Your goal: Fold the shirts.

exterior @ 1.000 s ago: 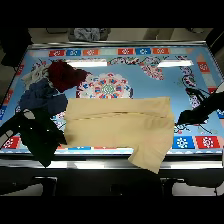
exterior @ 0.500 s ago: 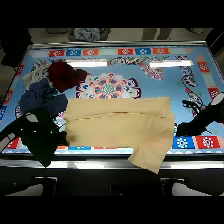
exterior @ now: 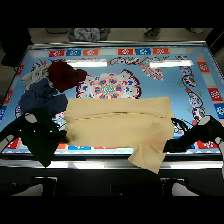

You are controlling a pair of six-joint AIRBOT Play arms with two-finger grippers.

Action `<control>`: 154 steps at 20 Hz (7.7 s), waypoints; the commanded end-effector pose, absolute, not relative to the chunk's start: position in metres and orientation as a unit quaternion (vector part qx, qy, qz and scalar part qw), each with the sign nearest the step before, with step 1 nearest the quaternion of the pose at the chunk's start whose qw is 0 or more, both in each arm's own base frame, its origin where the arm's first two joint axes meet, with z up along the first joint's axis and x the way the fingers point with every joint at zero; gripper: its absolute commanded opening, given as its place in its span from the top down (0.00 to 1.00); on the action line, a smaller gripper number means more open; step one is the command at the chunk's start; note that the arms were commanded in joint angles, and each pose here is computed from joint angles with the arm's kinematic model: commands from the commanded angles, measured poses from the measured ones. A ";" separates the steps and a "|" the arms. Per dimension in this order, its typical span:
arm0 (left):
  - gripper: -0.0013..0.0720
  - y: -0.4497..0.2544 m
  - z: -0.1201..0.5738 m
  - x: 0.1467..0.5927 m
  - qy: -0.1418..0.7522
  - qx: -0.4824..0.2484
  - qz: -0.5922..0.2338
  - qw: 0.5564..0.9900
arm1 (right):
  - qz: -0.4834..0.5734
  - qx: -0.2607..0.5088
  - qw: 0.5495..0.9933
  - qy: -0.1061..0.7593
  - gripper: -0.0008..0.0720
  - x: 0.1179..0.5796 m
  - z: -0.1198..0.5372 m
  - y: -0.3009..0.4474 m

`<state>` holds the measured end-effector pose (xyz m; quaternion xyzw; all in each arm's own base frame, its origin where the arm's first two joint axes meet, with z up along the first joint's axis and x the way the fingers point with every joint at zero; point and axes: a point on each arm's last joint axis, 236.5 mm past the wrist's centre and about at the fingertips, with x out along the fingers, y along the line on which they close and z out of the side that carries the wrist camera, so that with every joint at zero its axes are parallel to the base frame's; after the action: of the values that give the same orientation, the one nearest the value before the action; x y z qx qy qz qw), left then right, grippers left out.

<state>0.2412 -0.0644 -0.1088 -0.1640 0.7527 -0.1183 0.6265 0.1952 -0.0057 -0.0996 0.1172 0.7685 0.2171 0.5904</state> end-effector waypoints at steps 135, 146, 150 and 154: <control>0.95 -0.146 0.297 0.430 0.324 -0.072 -0.235 0.914 | 0.253 0.259 0.729 0.581 0.92 0.430 -0.085 0.138; 0.95 -0.147 0.297 0.430 0.324 -0.072 -0.234 0.914 | 0.123 0.314 0.847 0.411 0.92 0.475 0.066 -0.137; 0.95 -0.147 0.295 0.429 0.328 -0.073 -0.235 0.912 | 0.030 0.336 0.835 0.434 0.92 0.393 0.058 -0.237; 0.95 -0.147 0.295 0.429 0.328 -0.074 -0.235 0.912 | -0.051 0.352 0.759 0.545 0.92 0.288 0.022 -0.279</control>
<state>0.4290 -0.1469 0.2954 -0.0725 0.3274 -0.2350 0.9123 0.3699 -0.2476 0.0438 0.3399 0.4652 0.0103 0.8173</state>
